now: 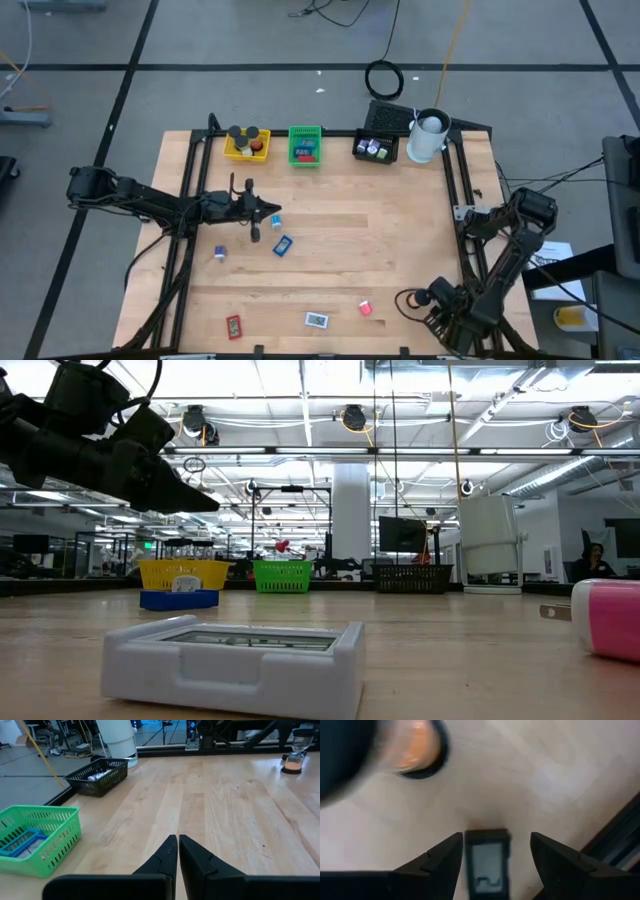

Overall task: Pick & Place Office items
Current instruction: Put the black digital timer into the green bin

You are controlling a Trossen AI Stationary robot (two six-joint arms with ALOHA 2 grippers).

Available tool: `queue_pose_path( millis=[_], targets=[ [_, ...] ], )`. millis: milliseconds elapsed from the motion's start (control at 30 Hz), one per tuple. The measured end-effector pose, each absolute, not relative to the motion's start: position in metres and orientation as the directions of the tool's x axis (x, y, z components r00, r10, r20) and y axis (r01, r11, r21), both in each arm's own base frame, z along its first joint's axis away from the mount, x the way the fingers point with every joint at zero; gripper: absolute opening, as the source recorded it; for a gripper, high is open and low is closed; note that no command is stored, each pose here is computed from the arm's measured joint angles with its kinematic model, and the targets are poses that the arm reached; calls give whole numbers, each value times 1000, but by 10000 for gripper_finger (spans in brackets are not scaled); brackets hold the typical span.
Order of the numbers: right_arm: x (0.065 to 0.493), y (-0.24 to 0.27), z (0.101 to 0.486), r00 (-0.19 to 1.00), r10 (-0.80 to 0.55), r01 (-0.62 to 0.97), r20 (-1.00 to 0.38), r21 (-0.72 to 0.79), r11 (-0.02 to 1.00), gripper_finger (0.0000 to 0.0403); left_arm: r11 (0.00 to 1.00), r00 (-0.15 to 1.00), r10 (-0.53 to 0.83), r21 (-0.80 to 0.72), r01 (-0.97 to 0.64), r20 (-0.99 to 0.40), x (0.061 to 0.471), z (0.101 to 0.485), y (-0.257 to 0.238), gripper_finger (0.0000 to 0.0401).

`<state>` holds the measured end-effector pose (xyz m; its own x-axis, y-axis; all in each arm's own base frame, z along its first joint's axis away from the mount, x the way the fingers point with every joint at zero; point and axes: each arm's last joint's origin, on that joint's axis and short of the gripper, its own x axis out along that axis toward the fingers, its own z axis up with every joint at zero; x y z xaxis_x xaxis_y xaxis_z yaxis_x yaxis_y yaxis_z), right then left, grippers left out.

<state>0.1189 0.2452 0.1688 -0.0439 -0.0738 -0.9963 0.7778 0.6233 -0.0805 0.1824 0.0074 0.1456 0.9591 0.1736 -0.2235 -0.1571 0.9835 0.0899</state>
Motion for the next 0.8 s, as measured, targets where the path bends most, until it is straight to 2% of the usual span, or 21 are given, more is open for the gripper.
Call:
queue_pose_path(
  millis=[400, 800],
  targets=[
    [118, 241, 150, -37, -17, 771, -999, -40, 636, 224, 983, 958, 174, 93, -156, -226, 182, 145, 7, 26],
    [120, 234, 175, -63, 120, 855, -991, 9, 518, 269, 983, 957, 173, 93, -156, -232, 182, 145, 7, 26]
  ],
)
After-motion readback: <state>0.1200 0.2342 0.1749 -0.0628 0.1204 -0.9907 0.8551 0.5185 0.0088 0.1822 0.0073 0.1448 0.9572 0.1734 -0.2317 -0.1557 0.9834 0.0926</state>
